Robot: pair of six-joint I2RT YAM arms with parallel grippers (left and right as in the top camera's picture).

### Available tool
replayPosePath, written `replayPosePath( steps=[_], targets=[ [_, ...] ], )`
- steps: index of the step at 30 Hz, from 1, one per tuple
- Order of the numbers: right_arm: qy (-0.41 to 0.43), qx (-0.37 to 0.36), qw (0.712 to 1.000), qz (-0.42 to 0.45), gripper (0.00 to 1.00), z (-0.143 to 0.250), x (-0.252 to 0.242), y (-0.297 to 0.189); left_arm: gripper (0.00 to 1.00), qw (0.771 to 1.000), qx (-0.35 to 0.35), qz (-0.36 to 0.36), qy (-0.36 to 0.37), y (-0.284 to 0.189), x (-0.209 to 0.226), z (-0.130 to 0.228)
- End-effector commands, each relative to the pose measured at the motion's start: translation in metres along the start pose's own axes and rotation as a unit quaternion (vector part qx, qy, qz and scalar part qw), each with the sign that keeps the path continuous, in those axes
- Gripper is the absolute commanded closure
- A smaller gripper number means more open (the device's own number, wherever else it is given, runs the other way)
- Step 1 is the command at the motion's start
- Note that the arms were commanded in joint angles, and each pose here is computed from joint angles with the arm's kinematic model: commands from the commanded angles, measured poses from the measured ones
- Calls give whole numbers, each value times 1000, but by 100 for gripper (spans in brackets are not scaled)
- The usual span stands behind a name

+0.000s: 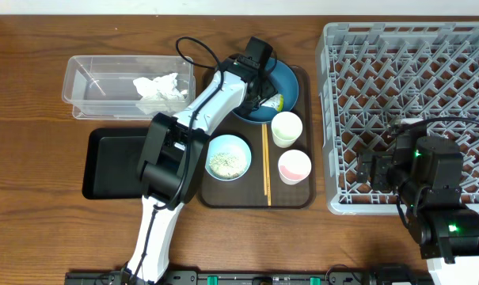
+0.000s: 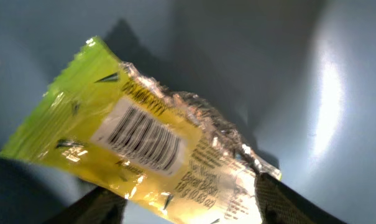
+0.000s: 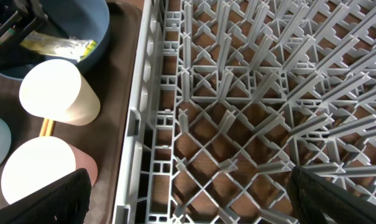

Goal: Sort waste into correct bins and load items into the dishwasher rack
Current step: 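Carry the yellow wrapper to the clear bin and release it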

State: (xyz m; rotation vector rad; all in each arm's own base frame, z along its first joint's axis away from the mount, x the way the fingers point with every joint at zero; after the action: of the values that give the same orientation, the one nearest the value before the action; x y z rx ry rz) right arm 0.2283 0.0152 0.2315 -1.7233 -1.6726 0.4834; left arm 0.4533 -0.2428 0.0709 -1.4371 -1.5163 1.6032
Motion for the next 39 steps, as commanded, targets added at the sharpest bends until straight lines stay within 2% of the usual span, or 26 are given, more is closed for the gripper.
replayPosePath(
  steps=[1, 8, 9, 11, 13, 19, 23, 26, 32, 39],
  targets=[
    [3, -11, 1000, -9, 1, -7, 4, -6, 45, 1000, 7, -8, 1, 10, 3, 4],
    [3, -11, 1000, -9, 1, -7, 4, -6, 80, 1000, 7, -8, 12, 9, 4, 4],
    [3, -11, 1000, -9, 1, -7, 4, -6, 81, 1000, 7, -8, 17, 8, 4, 4],
    [3, -11, 1000, -9, 1, -7, 4, -6, 91, 1000, 6, -8, 23, 6, 3, 3],
    [3, -11, 1000, -9, 1, -7, 4, -6, 94, 1000, 4, -6, 24, 4, 2, 2],
    [3, -11, 1000, -9, 1, -7, 4, -6, 94, 999, -16, 10, 48, -19, -4, -7],
    [3, -10, 1000, -8, 1, -6, 4, -6, 94, 995, -47, 26, 88, -51, -8, -22],
    [3, -10, 1000, -8, 1, -7, 4, -6, 94, 991, -84, 7, 99, -85, 2, -37],
    [3, -9, 1000, -1, 1, -6, 2, -6, 94, 986, -137, -9, 95, -153, 39, -73],
    [3, -9, 1000, 0, 1, -6, 2, -6, 94, 989, -136, -62, -9, -183, 125, -109]
  ],
)
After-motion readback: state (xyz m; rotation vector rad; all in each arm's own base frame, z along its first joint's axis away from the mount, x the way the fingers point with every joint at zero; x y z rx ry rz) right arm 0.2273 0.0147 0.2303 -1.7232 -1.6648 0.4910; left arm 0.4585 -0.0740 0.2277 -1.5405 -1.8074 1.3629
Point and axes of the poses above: each gripper's point midway between its finger pads, its own y axis out along the fingers, its own x axis along the line the jaws close on, z = x × y, the point moved 5 cm from there along -y, back along the fingers, and after that the axes turned 12 degrees about y, right-handed, at the moved point
